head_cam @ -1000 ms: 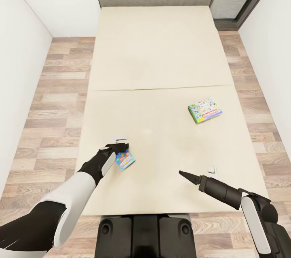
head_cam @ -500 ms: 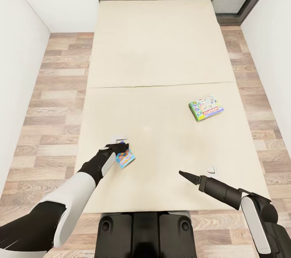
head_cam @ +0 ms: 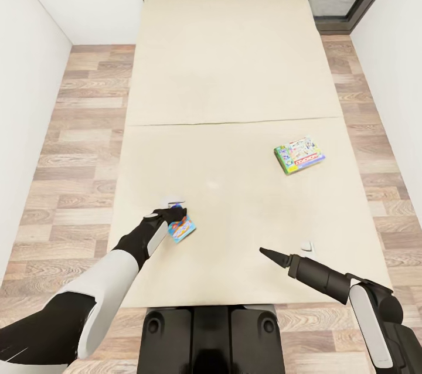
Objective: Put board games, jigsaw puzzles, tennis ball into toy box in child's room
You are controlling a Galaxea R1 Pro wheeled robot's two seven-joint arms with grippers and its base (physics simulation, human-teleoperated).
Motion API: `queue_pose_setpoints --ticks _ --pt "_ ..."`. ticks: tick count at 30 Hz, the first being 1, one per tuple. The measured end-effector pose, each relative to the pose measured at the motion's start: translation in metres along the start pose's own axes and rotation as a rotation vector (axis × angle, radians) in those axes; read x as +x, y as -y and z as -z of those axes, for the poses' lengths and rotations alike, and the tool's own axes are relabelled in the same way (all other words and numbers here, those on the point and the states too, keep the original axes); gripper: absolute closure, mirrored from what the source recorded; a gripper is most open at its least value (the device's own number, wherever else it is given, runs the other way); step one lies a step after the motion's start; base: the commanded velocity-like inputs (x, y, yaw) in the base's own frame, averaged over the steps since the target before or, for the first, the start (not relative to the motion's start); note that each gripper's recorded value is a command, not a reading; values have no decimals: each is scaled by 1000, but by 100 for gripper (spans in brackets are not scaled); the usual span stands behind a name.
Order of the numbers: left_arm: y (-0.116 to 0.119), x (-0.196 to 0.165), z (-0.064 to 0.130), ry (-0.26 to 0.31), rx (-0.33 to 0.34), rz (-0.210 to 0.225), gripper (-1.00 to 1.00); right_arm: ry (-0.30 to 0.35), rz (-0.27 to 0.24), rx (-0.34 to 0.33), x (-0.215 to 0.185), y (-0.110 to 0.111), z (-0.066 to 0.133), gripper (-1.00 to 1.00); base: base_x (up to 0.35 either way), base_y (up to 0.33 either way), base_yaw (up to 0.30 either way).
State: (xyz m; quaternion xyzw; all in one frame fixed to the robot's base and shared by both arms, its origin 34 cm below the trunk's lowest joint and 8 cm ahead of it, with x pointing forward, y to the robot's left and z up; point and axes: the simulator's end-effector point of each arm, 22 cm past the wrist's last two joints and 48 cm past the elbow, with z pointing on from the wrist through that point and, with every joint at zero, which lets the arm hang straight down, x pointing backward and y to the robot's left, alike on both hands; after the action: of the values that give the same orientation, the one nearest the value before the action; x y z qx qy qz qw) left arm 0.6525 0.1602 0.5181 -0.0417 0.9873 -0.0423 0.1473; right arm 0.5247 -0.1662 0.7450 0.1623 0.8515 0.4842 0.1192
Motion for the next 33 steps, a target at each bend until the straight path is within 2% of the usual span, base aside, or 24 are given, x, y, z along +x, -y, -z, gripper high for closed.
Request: queue_pose_setpoints --ticks 17,33 --pt "0 0 0 0 0 -2 -100 -1 1 2 0 1 0 -100 -5 0 0" --pt "0 0 0 -1 0 -3 -100 -3 3 7 1 2 0 -100 -127 -10 0"
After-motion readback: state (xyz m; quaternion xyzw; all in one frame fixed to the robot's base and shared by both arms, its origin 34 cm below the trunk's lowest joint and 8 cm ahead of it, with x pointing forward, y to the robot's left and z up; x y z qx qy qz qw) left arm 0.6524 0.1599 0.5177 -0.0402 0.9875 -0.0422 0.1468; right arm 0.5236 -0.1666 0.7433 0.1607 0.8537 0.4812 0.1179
